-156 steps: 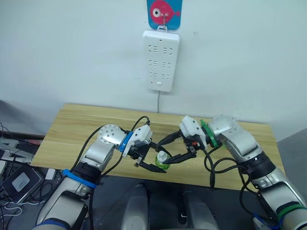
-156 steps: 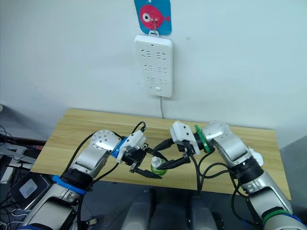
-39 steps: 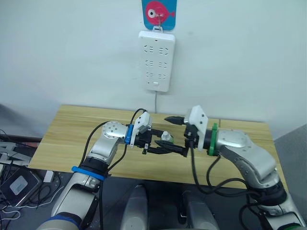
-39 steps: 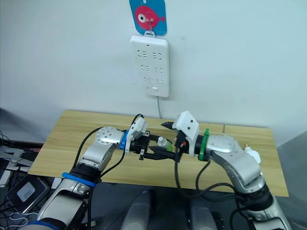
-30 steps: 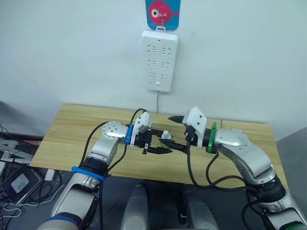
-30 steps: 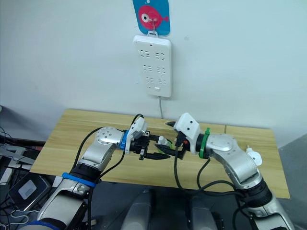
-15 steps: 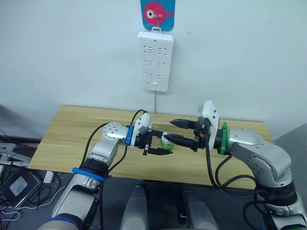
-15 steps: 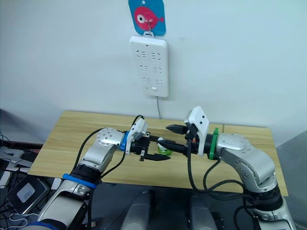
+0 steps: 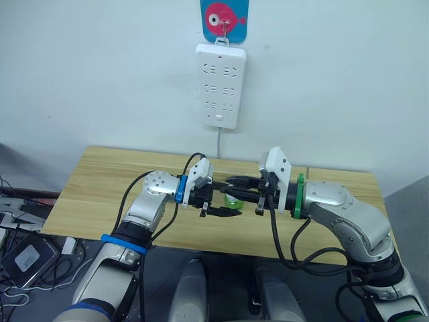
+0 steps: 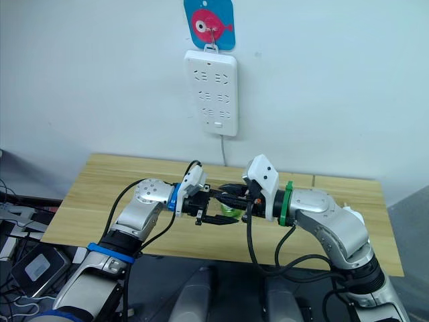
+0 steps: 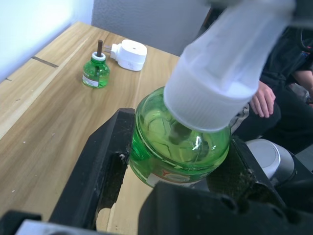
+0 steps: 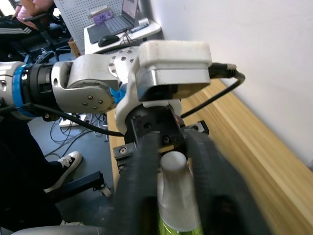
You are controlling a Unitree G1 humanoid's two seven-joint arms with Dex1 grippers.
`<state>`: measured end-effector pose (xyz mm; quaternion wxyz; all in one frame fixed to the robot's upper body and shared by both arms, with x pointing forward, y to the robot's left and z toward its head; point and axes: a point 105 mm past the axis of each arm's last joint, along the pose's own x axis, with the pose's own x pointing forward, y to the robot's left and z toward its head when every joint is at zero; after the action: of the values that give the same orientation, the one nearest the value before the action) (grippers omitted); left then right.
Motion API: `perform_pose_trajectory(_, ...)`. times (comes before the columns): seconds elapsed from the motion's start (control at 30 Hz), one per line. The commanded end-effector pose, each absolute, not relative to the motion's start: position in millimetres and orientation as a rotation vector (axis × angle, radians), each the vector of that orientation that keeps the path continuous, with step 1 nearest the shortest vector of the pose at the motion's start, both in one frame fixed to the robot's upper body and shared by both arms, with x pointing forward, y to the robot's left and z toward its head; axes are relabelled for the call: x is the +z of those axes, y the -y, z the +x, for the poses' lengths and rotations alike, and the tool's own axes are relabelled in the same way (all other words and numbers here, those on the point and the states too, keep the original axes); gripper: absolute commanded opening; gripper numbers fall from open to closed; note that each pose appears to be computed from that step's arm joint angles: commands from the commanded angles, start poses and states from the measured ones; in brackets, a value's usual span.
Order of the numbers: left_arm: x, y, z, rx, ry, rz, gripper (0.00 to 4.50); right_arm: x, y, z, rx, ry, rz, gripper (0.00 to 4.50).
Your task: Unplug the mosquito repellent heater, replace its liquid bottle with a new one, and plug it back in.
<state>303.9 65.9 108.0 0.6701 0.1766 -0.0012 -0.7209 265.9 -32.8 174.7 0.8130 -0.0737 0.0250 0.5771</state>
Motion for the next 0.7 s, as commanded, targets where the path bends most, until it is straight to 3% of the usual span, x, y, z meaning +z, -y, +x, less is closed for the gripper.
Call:
perform_pose_trajectory(0.03,114.7,-64.9,302.8,-1.626,0.039,0.406,2.24,182.1,31.7,258.0,1.269,-0.001,-0.188,0.15)
perform_pose_trajectory(0.2,114.1,-68.0,304.3,-1.615,0.030,0.406,2.24,215.6,29.4,256.2,1.250,0.095,-0.142,0.15)
perform_pose_trajectory(0.37,109.8,-77.2,309.2,-1.561,-0.003,0.379,2.24,274.7,55.2,279.8,1.037,0.228,0.086,0.15)
perform_pose_trajectory(0.47,104.3,-83.9,309.7,-1.528,-0.028,0.366,2.24,259.1,82.2,299.1,0.843,0.187,0.069,0.15)
perform_pose_trajectory(0.7,110.6,-90.4,321.5,-1.406,-0.007,0.347,2.24,171.9,117.7,339.5,0.468,0.110,-0.168,0.15)
